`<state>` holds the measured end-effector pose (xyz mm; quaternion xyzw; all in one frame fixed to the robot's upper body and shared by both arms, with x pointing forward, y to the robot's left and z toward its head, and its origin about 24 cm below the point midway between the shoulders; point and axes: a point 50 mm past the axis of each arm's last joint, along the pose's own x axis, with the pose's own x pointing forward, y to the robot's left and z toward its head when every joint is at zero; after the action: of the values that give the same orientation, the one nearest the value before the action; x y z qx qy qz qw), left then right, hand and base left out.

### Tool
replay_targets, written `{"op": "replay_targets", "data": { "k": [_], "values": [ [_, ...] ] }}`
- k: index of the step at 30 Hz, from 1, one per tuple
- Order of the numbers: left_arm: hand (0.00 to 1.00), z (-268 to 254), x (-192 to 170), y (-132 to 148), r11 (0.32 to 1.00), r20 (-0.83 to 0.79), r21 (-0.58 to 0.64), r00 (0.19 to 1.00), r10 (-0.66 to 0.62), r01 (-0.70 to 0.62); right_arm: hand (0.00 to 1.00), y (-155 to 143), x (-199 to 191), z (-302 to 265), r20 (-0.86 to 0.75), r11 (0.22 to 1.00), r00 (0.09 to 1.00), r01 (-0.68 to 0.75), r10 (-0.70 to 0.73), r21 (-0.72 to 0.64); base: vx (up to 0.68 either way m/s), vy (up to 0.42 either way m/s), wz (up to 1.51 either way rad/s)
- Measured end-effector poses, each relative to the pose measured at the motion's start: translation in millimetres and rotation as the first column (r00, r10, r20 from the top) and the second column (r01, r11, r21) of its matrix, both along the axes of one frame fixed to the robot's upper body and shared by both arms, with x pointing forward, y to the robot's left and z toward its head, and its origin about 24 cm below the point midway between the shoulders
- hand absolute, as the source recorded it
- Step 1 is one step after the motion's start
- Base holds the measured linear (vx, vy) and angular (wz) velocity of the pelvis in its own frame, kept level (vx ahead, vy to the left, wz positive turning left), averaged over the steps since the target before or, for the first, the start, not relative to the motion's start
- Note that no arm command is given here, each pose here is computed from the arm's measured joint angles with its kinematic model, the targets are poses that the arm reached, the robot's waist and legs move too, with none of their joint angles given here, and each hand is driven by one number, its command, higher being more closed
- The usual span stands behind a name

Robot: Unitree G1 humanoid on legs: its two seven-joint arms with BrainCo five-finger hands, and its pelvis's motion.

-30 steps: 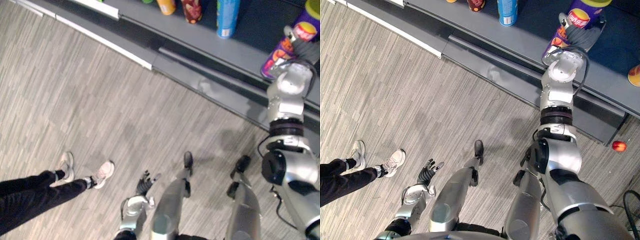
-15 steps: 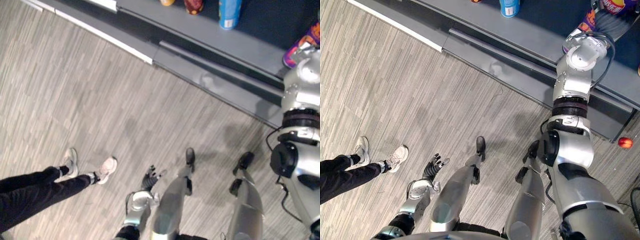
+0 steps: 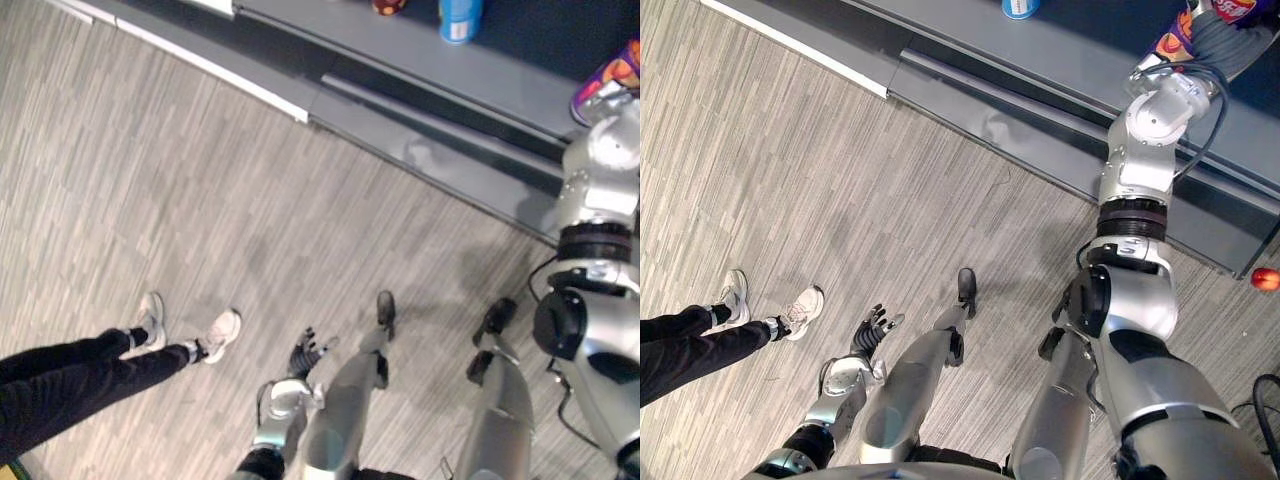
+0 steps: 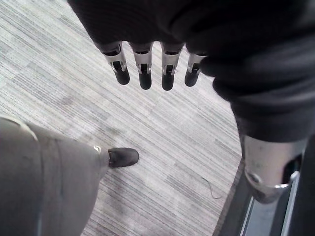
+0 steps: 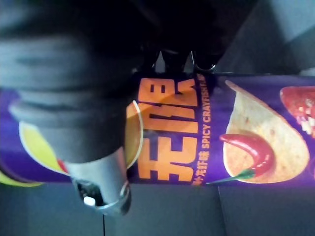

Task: Put the gum and the chips on the shelf.

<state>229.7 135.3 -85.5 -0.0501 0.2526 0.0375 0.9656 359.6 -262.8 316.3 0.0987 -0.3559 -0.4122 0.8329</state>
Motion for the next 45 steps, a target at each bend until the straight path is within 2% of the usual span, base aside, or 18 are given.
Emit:
{"op": "replay_targets", "data": {
  "k": [1,2,11,28,33,39,45],
  "values": [
    [0.0,0,0,-1,1.0,0.0,-0.002,1.0,0.0,0.0,1.0,0,0,-1,-0.001,1.0,1.0,0.001,-0.001,-0.001,0.02,-0.079,0.03],
    [0.0,0,0,-2,1.0,0.0,-0.005,1.0,-0.001,0.001,0.0,0,-1,-4,-0.001,1.0,1.0,0.002,-0.002,-0.005,0.01,-0.051,0.03],
    [0.0,0,0,-3,1.0,0.0,-0.01,1.0,0.001,-0.001,0.0,14,11,-45,-0.121,0.998,0.991,-0.06,0.063,0.028,0.01,-0.06,0.0],
    [0.0,1,1,-5,0.999,0.001,-0.039,0.999,0.035,-0.035,0.0,29,15,-67,-0.161,0.991,0.978,-0.123,0.131,0.056,0.01,-0.058,-0.04],
    [0.0,0,0,-5,0.999,-0.001,-0.039,0.999,0.034,-0.034,0.0,22,16,-68,-0.174,0.992,0.977,-0.112,0.12,0.056,0.02,-0.054,0.03],
    [0.0,0,-1,-10,0.999,-0.003,-0.034,1.0,0.005,-0.005,0.0,-6,14,-60,-0.208,0.998,0.977,-0.051,0.055,0.023,0.01,-0.053,0.21],
    [0.0,-5,-4,-11,1.0,-0.027,-0.027,1.0,-0.005,0.005,0.0,-11,17,-47,-0.205,0.999,0.977,-0.045,0.049,0.024,-0.03,-0.059,0.12]
  ]
}}
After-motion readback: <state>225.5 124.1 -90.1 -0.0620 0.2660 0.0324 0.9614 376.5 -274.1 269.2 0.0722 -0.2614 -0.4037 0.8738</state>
